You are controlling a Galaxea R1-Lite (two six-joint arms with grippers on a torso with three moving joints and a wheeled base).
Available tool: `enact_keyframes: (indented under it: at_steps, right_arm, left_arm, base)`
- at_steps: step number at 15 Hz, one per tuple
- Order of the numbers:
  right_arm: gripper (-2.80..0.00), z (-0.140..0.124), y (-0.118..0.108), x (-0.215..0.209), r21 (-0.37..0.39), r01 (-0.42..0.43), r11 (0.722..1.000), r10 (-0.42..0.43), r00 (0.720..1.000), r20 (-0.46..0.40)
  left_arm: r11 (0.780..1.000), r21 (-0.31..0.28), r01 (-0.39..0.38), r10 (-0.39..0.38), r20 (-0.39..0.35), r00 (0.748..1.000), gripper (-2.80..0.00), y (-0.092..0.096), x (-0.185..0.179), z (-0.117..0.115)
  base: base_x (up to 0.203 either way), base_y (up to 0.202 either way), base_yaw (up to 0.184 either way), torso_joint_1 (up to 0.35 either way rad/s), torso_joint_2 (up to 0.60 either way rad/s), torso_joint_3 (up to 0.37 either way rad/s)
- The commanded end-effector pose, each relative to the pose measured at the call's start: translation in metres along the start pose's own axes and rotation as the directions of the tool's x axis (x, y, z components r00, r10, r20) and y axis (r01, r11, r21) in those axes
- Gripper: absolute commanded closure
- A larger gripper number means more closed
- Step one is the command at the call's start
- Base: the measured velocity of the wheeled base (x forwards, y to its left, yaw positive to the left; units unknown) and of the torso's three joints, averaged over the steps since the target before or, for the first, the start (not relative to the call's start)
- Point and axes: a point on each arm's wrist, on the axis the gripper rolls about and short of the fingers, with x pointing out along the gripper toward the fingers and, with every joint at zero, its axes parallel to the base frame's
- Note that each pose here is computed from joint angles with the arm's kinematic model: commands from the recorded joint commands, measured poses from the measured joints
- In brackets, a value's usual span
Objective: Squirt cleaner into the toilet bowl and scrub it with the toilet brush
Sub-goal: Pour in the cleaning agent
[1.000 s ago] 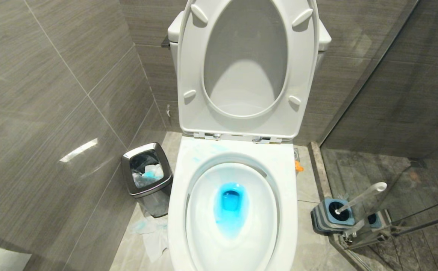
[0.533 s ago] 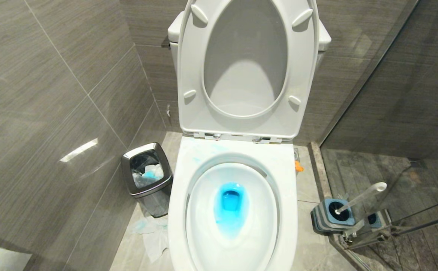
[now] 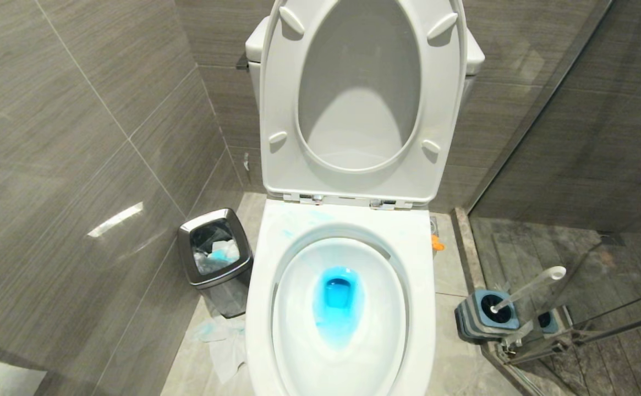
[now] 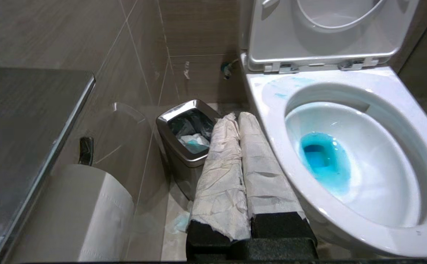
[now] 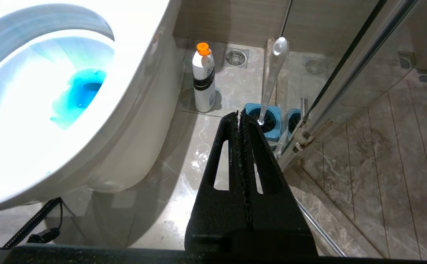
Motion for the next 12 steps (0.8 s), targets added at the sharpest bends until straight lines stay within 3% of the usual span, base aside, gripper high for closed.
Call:
enact_keyframes:
  at_steps: [1, 2, 4, 9, 12]
  right_arm:
    - [0.0, 0.0, 0.0, 0.0, 0.0, 0.0, 1.0, 0.0, 1.0, -0.002]
    - [0.0, 0.0, 0.0, 0.0, 0.0, 0.0, 1.0, 0.0, 1.0, -0.003]
    - [0.0, 0.0, 0.0, 0.0, 0.0, 0.0, 1.0, 0.0, 1.0, -0.003]
    - [0.0, 0.0, 0.0, 0.0, 0.0, 0.0, 1.0, 0.0, 1.0, -0.003]
    - [0.0, 0.0, 0.0, 0.0, 0.0, 0.0, 1.0, 0.0, 1.0, -0.003]
  left_arm:
    - [0.999, 0.03, -0.04, 0.038, 0.039, 0.999, 0.0, 0.001, 0.007, -0.024]
    - [0.997, 0.045, -0.06, 0.057, 0.05, 0.997, 0.0, 0.001, 0.007, -0.026]
    - [0.994, 0.069, -0.081, 0.082, -0.016, 0.997, 0.0, 0.002, 0.007, -0.032]
    - [0.996, 0.073, -0.052, 0.069, -0.252, 0.965, 0.0, 0.0, 0.004, -0.056]
    - [0.996, 0.07, -0.054, 0.071, -0.269, 0.96, 0.0, 0.0, 0.004, -0.058]
  base:
    - [0.0, 0.0, 0.0, 0.0, 0.0, 0.0]
    - [0.0, 0.0, 0.0, 0.0, 0.0, 0.0]
    - [0.0, 0.0, 0.0, 0.0, 0.0, 0.0]
    - [0.0, 0.0, 0.0, 0.0, 0.0, 0.0]
    - [0.0, 0.0, 0.0, 0.0, 0.0, 0.0]
